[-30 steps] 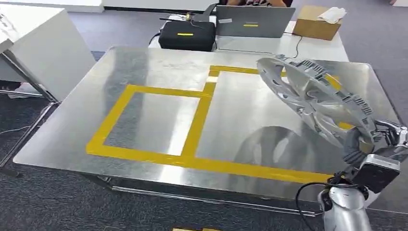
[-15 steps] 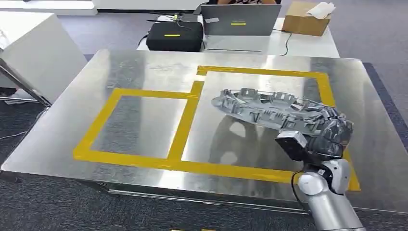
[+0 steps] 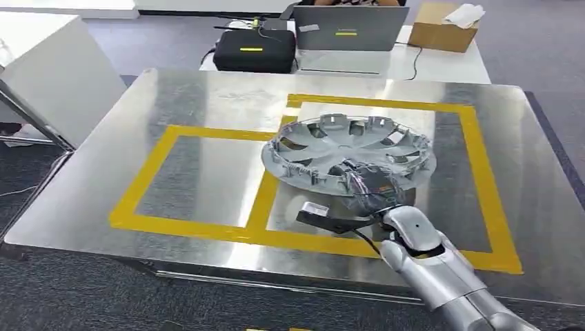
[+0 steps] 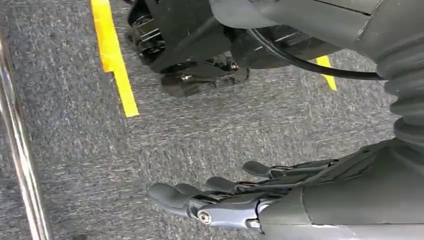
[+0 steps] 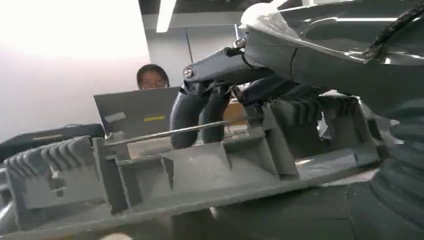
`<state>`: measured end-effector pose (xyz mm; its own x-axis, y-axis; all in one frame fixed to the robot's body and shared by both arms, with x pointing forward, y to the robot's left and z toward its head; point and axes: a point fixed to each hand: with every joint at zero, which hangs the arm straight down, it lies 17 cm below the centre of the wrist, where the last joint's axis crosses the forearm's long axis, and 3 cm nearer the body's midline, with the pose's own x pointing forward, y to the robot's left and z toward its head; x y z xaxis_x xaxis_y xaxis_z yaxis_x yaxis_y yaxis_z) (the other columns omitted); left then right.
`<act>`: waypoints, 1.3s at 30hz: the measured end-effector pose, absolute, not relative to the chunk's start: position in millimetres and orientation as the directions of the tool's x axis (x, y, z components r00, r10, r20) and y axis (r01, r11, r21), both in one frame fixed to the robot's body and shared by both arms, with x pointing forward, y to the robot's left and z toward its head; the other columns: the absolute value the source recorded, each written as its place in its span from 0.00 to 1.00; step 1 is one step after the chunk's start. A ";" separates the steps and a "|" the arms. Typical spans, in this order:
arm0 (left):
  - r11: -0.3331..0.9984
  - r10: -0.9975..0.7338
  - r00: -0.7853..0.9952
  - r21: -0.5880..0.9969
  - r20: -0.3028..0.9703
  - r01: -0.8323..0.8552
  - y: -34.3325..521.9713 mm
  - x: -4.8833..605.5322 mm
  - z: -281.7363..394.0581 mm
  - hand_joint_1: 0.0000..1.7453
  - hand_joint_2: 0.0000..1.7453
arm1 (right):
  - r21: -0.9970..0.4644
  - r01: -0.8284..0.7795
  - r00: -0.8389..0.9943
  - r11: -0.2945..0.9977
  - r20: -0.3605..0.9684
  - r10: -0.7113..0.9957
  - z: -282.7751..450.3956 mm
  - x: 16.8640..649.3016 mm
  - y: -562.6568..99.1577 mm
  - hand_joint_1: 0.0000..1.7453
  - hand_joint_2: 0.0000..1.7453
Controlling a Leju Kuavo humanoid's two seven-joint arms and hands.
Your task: Take the parts from the cabinet and place them on the table.
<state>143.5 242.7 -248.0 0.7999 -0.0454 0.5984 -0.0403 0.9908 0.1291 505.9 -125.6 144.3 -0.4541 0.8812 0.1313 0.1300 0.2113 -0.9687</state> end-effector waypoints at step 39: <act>0.958 0.101 0.818 0.167 0.567 -0.234 261.9 118.9 -252.8 0.00 0.00 | -0.970 0.168 -0.132 0.178 0.157 0.979 120.6 381.5 -353.3 0.00 0.00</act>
<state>118.9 261.9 -252.8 0.8177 0.1014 0.5666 -0.2341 0.9578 0.1665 381.5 -353.3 120.6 -0.1321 0.9787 0.1570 0.1678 0.1782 -0.9696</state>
